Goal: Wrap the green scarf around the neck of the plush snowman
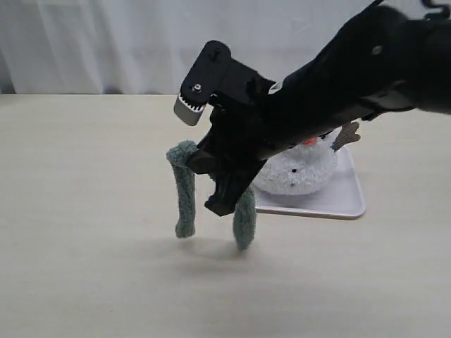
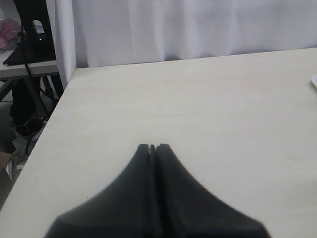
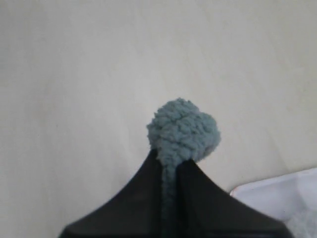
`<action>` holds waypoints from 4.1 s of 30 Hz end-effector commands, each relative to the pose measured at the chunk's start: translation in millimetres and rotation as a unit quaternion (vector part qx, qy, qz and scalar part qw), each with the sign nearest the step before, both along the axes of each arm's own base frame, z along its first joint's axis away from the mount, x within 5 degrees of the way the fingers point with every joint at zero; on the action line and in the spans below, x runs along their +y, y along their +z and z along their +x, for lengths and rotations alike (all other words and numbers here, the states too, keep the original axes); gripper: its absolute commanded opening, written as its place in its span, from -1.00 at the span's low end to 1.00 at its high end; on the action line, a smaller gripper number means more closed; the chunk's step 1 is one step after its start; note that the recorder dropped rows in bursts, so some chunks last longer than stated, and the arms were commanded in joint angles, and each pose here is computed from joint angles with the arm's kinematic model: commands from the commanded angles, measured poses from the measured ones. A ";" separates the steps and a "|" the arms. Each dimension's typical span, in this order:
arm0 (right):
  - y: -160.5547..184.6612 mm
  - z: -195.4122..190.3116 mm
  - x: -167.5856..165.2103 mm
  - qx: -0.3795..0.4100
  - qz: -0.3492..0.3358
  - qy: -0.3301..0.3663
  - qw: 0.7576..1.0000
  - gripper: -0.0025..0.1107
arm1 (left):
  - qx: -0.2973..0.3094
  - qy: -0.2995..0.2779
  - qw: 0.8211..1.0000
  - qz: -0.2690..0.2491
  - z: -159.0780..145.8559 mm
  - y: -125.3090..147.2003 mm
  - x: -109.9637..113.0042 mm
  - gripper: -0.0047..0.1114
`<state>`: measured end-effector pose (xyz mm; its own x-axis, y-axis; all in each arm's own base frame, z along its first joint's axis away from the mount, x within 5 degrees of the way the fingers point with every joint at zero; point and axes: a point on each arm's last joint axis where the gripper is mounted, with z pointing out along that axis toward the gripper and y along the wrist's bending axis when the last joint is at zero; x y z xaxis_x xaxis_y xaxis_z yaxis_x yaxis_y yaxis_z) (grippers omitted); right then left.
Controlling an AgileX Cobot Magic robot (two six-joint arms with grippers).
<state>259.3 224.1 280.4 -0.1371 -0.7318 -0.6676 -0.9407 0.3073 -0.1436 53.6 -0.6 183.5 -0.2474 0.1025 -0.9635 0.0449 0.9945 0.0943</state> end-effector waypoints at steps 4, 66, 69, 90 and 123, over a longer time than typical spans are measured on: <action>50.2 -33.6 -44.2 -0.062 -0.090 -0.007 0.994 -0.89 | -0.004 0.000 1.000 -0.001 0.1 -0.2 -0.1 -0.92; -19.7 111.1 -104.3 -0.248 -0.141 -0.307 0.908 -0.16 | -0.004 0.000 1.000 -0.001 0.1 -0.2 -0.1 -0.92; -10.4 113.9 -105.3 -0.202 -0.076 -0.391 0.895 -0.16 | -0.004 0.000 1.000 -0.001 0.1 -0.2 -0.1 -0.92; -2.9 113.2 -123.7 0.046 -0.033 -0.471 0.880 0.10 | -0.004 0.000 1.000 -0.001 0.1 -0.2 -0.1 -0.92; -30.0 52.4 -165.4 -0.002 -0.024 -0.448 0.894 0.09 | -0.004 0.000 1.000 -0.001 0.1 -0.2 -0.1 -0.92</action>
<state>311.9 57.9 257.7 -0.7364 -0.3543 -0.5764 -0.3124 0.9337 -0.1749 53.6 -0.6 183.5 -0.2474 0.1025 -0.9635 0.0449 0.9945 0.0943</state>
